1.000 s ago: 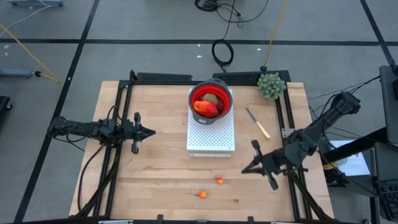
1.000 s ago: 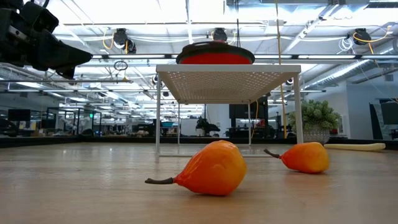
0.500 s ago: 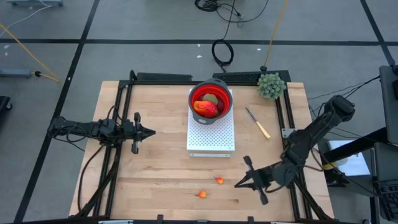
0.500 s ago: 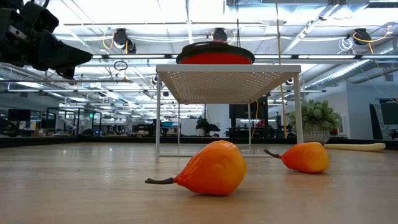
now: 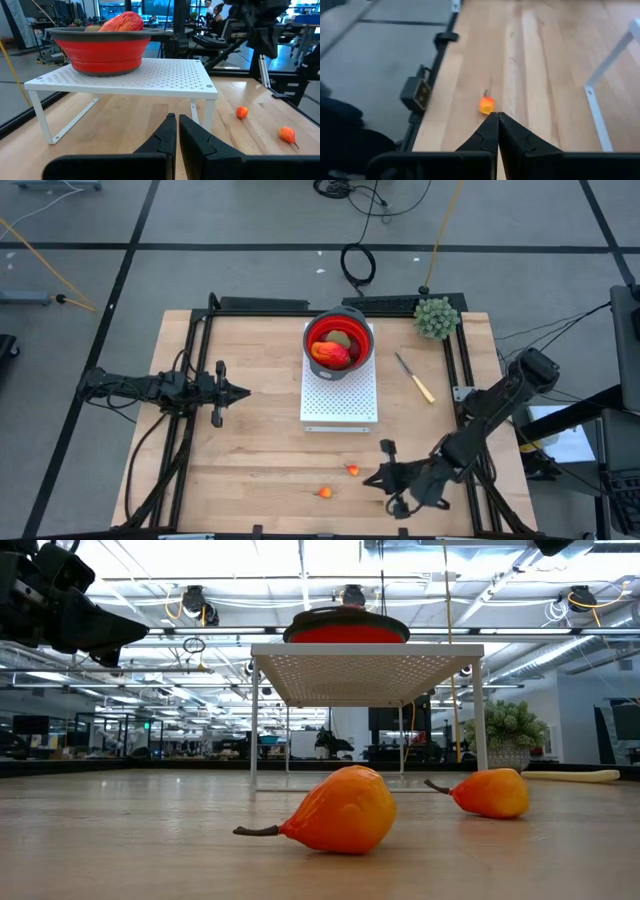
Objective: Pick & Place Fruit
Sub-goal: Put the orange pear into the red strainer bowl
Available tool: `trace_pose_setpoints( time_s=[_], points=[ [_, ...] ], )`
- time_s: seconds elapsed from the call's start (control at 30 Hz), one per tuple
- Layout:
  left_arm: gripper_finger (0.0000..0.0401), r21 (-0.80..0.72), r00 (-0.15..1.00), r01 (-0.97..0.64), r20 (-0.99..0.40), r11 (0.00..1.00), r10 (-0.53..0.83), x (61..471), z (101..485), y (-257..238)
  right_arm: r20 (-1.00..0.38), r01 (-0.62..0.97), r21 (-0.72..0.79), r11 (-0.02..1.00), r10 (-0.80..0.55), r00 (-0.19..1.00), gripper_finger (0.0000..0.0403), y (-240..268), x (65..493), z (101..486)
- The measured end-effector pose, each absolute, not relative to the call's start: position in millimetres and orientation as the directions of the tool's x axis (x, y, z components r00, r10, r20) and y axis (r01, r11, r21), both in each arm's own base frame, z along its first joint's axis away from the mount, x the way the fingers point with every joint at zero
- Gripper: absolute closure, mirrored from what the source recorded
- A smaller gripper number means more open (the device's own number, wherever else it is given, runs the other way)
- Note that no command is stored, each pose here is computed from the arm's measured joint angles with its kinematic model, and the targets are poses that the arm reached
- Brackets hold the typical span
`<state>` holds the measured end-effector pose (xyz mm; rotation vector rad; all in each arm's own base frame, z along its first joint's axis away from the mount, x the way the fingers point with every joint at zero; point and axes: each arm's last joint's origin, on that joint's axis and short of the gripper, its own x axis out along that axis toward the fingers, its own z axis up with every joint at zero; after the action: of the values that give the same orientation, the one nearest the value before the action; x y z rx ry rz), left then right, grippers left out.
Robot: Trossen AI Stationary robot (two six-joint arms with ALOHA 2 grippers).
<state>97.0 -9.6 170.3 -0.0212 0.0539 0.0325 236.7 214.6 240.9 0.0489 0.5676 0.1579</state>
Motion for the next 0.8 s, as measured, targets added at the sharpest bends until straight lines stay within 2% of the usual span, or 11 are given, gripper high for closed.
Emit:
trace_pose_setpoints(
  time_s=[0.47,0.8],
  points=[
    [0.0382,-0.021,0.998,-0.033,-0.054,0.999,0.032,97,170,-10,-0.727,0.222,0.201,0.954,-0.007,0.686,0.0403,229,269,234],
    [0.0382,-0.02,0.998,-0.033,-0.054,0.999,0.032,97,170,-10,-0.852,0.434,0.256,0.864,-0.01,0.523,0.0403,217,278,213]
  ],
)
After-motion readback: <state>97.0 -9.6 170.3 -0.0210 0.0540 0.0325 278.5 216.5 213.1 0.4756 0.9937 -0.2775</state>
